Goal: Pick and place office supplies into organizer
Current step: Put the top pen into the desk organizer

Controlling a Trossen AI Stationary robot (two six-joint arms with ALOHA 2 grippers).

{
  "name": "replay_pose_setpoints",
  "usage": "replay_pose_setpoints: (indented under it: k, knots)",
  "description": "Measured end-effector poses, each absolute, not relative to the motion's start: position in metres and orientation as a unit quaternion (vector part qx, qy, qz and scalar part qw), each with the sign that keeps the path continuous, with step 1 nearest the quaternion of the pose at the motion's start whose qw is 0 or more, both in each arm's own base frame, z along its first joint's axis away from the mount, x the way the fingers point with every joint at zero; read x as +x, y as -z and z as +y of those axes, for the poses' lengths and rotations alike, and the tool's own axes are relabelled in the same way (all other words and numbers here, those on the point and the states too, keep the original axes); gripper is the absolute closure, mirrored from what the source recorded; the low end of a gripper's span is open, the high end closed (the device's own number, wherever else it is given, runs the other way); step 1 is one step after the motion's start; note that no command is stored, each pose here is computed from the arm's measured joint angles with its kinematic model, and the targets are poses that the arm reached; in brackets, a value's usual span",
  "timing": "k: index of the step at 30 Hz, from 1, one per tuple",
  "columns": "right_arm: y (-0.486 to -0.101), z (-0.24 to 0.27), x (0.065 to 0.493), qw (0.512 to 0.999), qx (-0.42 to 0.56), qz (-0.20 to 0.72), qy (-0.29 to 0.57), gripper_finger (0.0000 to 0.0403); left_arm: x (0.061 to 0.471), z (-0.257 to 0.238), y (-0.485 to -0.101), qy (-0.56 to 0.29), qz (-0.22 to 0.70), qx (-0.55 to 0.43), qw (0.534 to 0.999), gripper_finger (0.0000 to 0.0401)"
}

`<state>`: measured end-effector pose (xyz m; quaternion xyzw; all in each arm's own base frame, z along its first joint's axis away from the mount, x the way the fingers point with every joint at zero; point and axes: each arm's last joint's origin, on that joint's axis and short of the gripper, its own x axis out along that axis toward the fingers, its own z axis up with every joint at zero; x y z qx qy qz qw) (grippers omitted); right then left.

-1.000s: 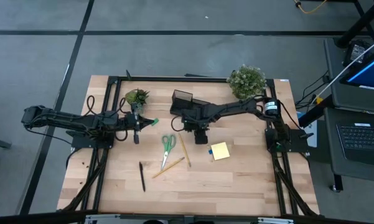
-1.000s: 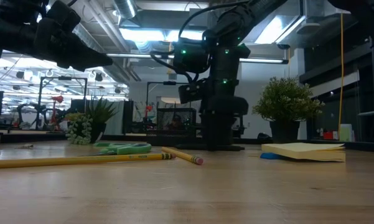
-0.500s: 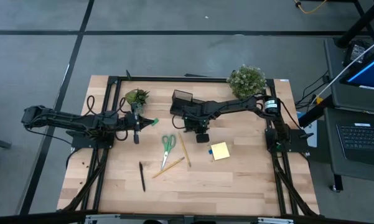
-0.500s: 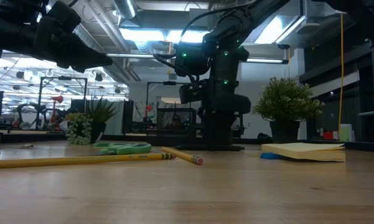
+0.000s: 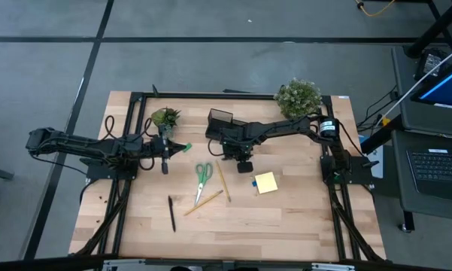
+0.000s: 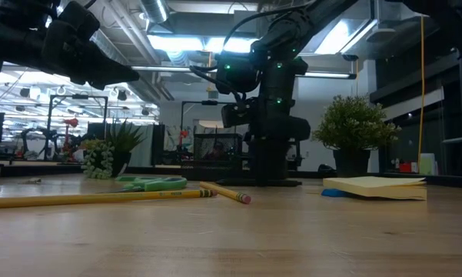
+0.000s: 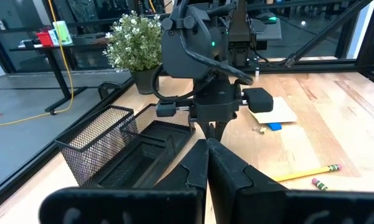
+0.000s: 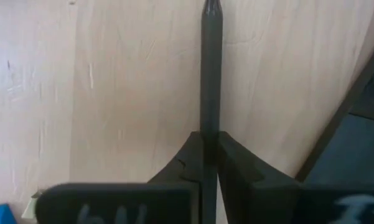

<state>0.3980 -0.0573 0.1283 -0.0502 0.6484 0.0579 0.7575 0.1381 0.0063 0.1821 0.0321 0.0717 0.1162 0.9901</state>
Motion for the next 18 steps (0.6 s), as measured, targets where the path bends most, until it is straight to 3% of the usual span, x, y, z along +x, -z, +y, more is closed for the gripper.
replay_pose_setpoints:
  k: [18]
  knots:
    - [-0.191, -0.06, 0.42, 0.76, -0.038, 0.646, -0.054, 0.0375, 0.138, 0.006, -0.182, -0.116, 0.072, 0.032, 0.99, 0.0396]
